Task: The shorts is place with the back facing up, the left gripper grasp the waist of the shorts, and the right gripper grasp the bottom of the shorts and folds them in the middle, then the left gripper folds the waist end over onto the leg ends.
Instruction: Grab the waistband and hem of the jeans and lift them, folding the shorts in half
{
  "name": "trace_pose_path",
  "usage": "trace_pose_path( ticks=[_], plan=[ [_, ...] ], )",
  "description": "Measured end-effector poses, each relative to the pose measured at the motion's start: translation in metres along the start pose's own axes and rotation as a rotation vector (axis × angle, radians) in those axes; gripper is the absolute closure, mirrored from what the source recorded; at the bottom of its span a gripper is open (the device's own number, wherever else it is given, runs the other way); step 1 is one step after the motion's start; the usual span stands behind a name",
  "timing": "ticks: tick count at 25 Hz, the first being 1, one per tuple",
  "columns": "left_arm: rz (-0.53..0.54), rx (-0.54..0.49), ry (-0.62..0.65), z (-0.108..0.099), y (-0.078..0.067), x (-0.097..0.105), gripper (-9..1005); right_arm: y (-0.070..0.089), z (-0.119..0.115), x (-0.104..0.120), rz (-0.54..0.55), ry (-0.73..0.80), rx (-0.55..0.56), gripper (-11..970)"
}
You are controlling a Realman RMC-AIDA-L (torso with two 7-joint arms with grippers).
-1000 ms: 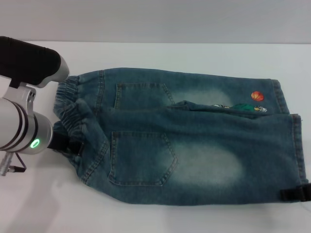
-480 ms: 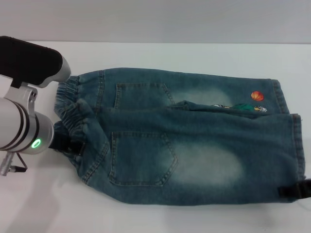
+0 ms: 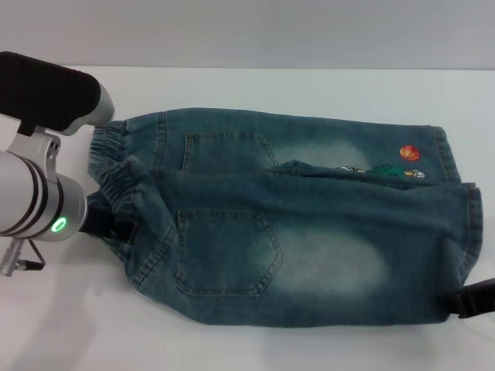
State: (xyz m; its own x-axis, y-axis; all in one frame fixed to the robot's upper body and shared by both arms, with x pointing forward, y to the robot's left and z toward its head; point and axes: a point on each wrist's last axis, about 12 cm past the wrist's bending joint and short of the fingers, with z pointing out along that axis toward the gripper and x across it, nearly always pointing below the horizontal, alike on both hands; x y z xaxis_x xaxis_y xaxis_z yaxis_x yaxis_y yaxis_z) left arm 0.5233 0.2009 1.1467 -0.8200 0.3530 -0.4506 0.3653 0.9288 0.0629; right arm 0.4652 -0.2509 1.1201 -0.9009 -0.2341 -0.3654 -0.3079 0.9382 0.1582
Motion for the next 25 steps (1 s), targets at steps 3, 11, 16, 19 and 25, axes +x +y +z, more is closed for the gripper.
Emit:
trace_pose_path(
  ticks=[3, 11, 16, 19, 25],
  plan=[
    [0.0, 0.0, -0.001, 0.0, 0.0, 0.0, 873, 0.001, 0.0, -0.001, -0.008, 0.0, -0.003, 697],
    [-0.004, -0.003, -0.012, 0.0, 0.001, -0.001, 874, 0.008, -0.004, -0.009, -0.036, -0.044, -0.045, 895],
    [-0.017, -0.004, -0.033, 0.0, 0.003, -0.001, 874, 0.011, -0.012, -0.021, -0.065, -0.13, -0.038, 917],
    [-0.028, -0.005, -0.059, 0.001, 0.005, -0.002, 874, 0.008, -0.019, -0.029, -0.078, -0.209, -0.02, 917],
    [-0.081, -0.019, -0.142, -0.001, 0.017, -0.008, 874, -0.005, -0.03, -0.042, -0.075, -0.35, 0.036, 916]
  ],
)
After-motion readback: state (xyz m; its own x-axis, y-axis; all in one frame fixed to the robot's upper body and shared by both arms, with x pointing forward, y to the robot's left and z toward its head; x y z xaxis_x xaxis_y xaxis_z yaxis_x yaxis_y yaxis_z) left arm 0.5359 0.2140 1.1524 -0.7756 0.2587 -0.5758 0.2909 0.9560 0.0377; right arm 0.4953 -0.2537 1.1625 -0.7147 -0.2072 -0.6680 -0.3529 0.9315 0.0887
